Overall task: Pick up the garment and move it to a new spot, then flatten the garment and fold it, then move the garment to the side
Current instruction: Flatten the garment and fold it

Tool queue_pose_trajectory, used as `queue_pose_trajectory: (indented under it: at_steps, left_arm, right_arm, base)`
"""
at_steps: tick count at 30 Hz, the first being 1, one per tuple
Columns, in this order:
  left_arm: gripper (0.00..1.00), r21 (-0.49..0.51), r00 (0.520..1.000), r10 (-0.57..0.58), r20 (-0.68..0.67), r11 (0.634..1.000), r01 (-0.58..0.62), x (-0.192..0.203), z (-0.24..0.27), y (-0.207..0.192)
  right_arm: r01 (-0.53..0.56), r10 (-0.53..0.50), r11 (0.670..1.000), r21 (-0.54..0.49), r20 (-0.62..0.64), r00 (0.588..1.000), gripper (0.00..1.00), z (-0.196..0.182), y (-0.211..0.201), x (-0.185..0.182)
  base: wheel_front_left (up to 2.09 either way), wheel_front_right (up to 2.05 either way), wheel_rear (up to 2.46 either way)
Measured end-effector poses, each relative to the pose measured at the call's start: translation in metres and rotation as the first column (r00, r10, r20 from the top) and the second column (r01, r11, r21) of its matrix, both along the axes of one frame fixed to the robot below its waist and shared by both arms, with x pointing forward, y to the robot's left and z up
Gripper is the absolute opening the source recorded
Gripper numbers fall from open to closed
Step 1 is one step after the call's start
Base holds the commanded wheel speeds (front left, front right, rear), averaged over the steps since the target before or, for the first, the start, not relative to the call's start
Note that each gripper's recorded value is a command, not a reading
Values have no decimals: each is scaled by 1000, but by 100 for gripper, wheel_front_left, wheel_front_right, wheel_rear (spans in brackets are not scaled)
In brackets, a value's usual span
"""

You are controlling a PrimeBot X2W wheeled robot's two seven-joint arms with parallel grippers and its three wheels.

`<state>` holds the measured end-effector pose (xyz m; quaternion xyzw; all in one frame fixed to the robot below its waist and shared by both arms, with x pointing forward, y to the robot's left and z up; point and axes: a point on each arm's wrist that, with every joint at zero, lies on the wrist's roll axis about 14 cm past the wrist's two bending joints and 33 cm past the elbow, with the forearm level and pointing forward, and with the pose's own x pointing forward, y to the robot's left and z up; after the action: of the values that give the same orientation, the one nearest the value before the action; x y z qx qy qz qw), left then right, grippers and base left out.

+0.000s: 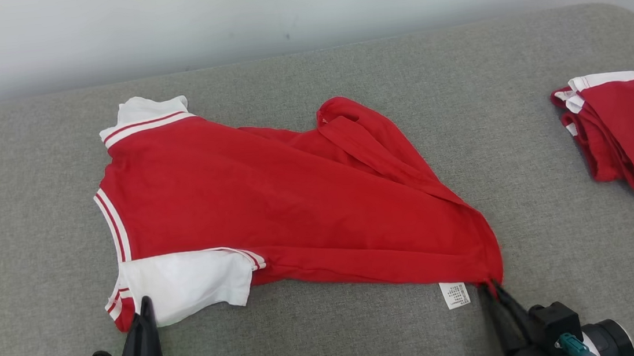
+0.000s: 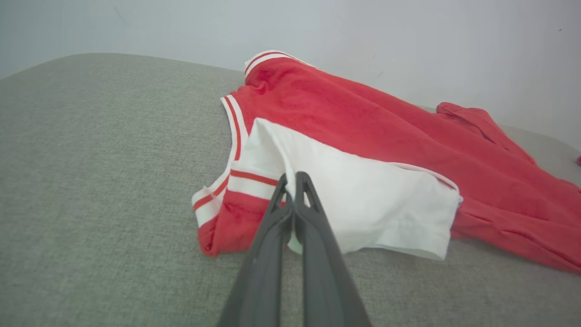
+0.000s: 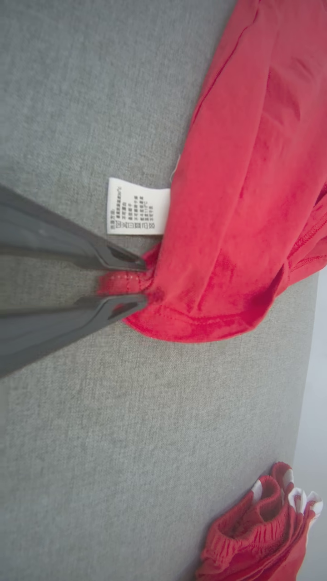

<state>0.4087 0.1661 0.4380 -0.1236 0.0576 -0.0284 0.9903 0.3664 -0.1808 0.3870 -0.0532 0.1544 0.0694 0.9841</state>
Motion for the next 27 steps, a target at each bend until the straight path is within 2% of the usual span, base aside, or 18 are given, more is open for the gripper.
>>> queue_pose_trajectory:
  at_steps: [1, 5, 8, 13, 16, 19, 24, 27]
  left_arm:
    - [0, 0, 1000, 0, -1, 1000, 0, 0, 0, 0]
    - [0, 0, 1000, 0, 5, 1000, 0, 1, 2, 0]
    - [0, 9, 998, 2, 57, 1000, -2, 8, 18, 1]
    - [0, 58, 979, -13, 203, 998, 2, 22, 67, 3]
    - [0, 135, 948, -52, 314, 991, 9, 34, 109, 8]
    - [0, 218, 896, -97, 434, 976, 0, 44, 161, 14]
    - [0, 327, 764, -163, 625, 943, -66, 49, 263, 24]
    - [0, 371, 696, -193, 691, 922, -113, 45, 310, 28]
  right_arm:
    - [1, -1, 1000, -2, -2, 1000, 0, 0, 0, 0]
    - [18, -18, 1000, 6, 37, 999, 0, 11, -5, 6]
    - [32, -34, 999, 23, 99, 994, 0, 29, -7, 15]
    - [15, -26, 999, 42, 282, 959, 0, 89, -6, 42]
    - [-4, -6, 1000, 23, 424, 906, 0, 142, -7, 60]
    - [-13, 19, 1000, -15, 557, 830, 0, 200, -13, 73]
    - [-21, 66, 997, -71, 730, 681, 0, 294, -13, 77]
    - [-30, 97, 995, -98, 799, 593, 0, 343, -9, 74]
  base:
    - [0, 0, 0]
    - [0, 0, 0]
    - [0, 0, 0]
    - [0, 0, 0]
    - [0, 0, 0]
    - [0, 0, 0]
    - [0, 0, 0]
    - [0, 0, 0]
